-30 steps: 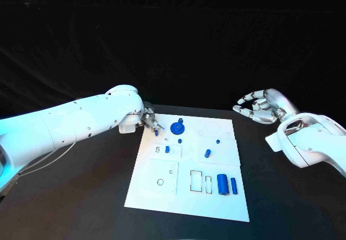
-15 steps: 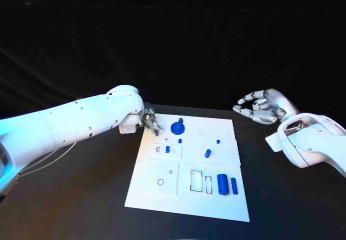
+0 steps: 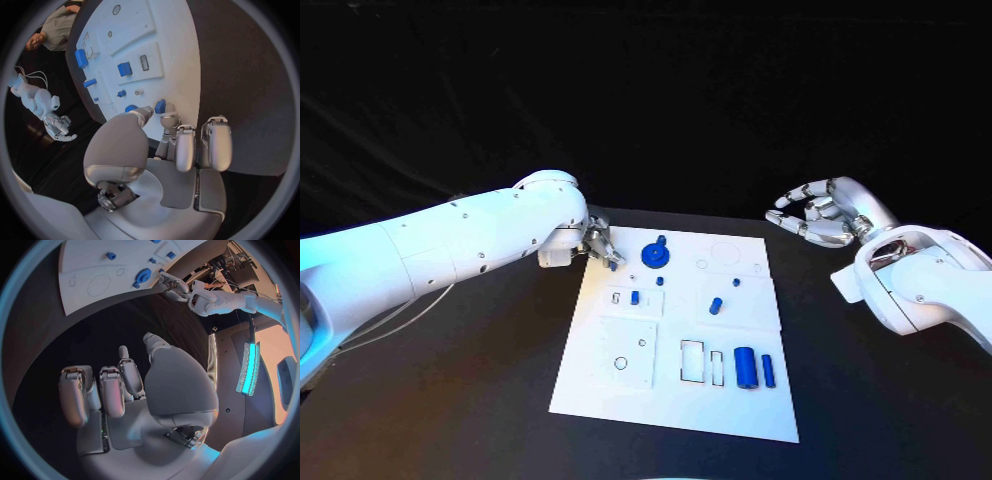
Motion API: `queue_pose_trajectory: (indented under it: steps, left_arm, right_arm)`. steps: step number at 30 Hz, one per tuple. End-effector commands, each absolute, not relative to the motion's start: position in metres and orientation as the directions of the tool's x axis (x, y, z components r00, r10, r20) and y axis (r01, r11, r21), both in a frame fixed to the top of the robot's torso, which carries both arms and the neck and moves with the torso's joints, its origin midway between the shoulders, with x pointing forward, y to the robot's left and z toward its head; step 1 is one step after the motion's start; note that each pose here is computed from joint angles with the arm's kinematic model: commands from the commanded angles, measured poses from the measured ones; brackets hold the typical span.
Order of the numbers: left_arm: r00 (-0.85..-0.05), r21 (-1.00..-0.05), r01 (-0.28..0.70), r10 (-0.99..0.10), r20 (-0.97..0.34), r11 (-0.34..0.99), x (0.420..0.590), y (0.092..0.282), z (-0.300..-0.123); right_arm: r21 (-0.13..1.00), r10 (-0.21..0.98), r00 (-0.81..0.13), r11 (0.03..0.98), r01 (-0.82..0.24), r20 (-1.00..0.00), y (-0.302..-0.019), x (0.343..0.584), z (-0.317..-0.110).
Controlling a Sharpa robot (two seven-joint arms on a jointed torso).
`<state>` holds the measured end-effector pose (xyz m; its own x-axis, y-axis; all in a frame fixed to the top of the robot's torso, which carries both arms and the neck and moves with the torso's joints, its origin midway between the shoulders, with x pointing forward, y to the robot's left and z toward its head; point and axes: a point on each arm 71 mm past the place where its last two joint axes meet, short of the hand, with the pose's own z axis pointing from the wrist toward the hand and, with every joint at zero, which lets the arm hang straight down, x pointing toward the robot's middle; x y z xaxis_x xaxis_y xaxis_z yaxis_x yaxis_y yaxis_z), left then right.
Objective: Assemble the parts on the task board
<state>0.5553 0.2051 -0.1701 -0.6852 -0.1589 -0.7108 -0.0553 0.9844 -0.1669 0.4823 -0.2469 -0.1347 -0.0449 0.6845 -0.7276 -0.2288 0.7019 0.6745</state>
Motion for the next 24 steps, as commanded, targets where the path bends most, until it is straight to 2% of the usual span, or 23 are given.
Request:
queue_pose_trajectory:
  steps: [1,13,24]
  left_arm:
    - [-0.696,-0.170,-0.050,-0.156,-0.701,0.984,0.5547,0.2031,-0.1709]
    - [-0.682,-0.212,-0.067,-0.200,-0.704,0.975,0.5554,0.2017,-0.1700]
    - [-0.678,-0.361,-0.152,-0.362,-0.639,0.920,0.5520,0.2067,-0.1695]
  right_arm:
    - [0.666,0.677,-0.048,0.706,-0.242,-0.735,-0.2454,0.4819,-0.1347]
    - [0.666,0.677,-0.050,0.705,-0.243,-0.735,-0.2449,0.4820,-0.1348]
    - [0.666,0.675,-0.054,0.706,-0.239,-0.735,-0.2448,0.4821,-0.1358]
